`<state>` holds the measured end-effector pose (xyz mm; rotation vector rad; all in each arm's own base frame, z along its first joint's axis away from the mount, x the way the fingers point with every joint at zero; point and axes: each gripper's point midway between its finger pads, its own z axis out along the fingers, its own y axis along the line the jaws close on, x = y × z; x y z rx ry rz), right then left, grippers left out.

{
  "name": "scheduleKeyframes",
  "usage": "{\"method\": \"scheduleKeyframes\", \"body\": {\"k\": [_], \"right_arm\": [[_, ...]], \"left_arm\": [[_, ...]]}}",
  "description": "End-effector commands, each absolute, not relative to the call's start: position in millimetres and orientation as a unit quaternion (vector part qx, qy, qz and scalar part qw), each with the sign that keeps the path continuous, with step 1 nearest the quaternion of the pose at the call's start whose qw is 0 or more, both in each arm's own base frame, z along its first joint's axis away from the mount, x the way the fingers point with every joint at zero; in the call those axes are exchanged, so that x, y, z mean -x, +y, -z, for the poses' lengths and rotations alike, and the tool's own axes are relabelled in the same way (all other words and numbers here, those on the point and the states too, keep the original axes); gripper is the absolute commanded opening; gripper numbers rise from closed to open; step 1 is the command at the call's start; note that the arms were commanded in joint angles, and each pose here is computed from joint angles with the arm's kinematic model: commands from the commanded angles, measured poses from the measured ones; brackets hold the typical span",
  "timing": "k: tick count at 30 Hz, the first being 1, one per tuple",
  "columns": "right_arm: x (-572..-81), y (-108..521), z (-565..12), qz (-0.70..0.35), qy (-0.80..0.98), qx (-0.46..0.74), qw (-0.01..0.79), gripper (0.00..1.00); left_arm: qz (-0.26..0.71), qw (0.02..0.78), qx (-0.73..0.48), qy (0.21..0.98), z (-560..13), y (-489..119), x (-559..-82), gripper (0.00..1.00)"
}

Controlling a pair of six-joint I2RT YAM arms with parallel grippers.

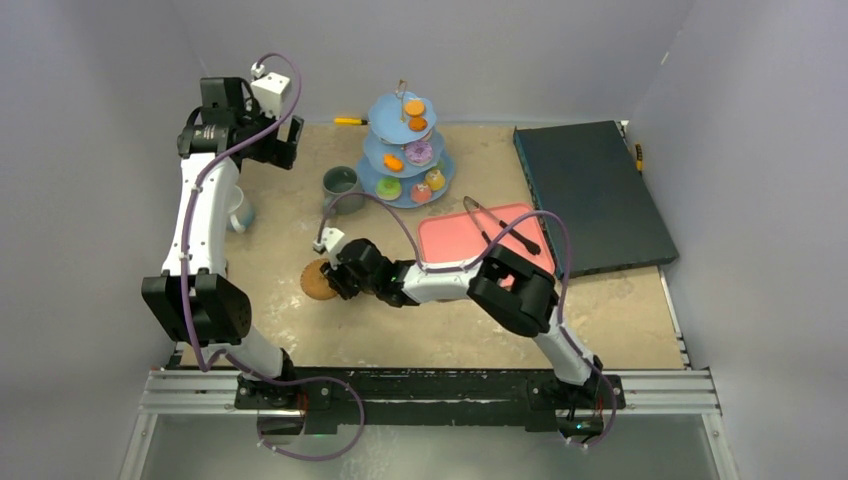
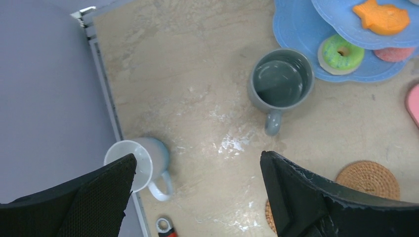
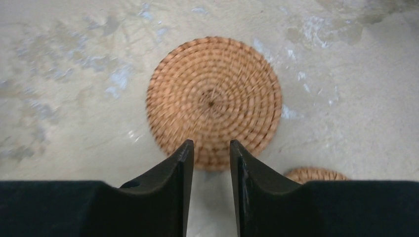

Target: Serve the afternoon tea

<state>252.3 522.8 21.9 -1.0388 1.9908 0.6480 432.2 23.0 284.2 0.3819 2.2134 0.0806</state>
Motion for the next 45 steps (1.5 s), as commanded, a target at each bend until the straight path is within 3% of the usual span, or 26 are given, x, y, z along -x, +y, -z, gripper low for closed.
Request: {"method": "scheduleKeyframes", "body": {"k": [1, 6, 19, 29, 33, 39, 45], "right_arm": [[-236.1, 528.0, -98.1, -0.325, 0.748, 0.393, 0.425, 0.38], [-246.5, 502.6, -94.6, -0.325, 0.765, 0.362, 0.423, 0.39], [-231.0, 442.9, -29.9, -0.292, 0.815, 0.334, 0.373, 0.24], [-243.9, 431.2, -87.0, -0.282, 0.800, 0.327, 0.417, 0.24], [-253.8, 435.0, -123.8, -0.289, 0.784, 0.316, 0.448, 0.27], [-263.1, 427.0, -150.5, -0.289, 0.777, 0.297, 0.474, 0.29], [-266.7, 422.1, -148.9, -0.292, 0.781, 0.287, 0.472, 0.32]], "left_arm": [[0.014, 0.418, -0.175, 0.891, -276.1, 9.1, -420.8, 0.96], [0.049, 0.397, -0.169, 0.901, -249.3, -0.9, -423.3, 0.93], [0.140, 0.399, -0.126, 0.897, -184.9, -32.6, -466.6, 0.81], [0.145, 0.418, -0.112, 0.890, -158.8, -63.5, -510.1, 0.75], [0.138, 0.412, -0.118, 0.893, -143.1, -67.5, -523.5, 0.66], [0.112, 0.395, -0.125, 0.903, -116.8, -59.7, -531.6, 0.40], [0.113, 0.396, -0.131, 0.902, -117.6, -61.7, -534.5, 0.37]]}}
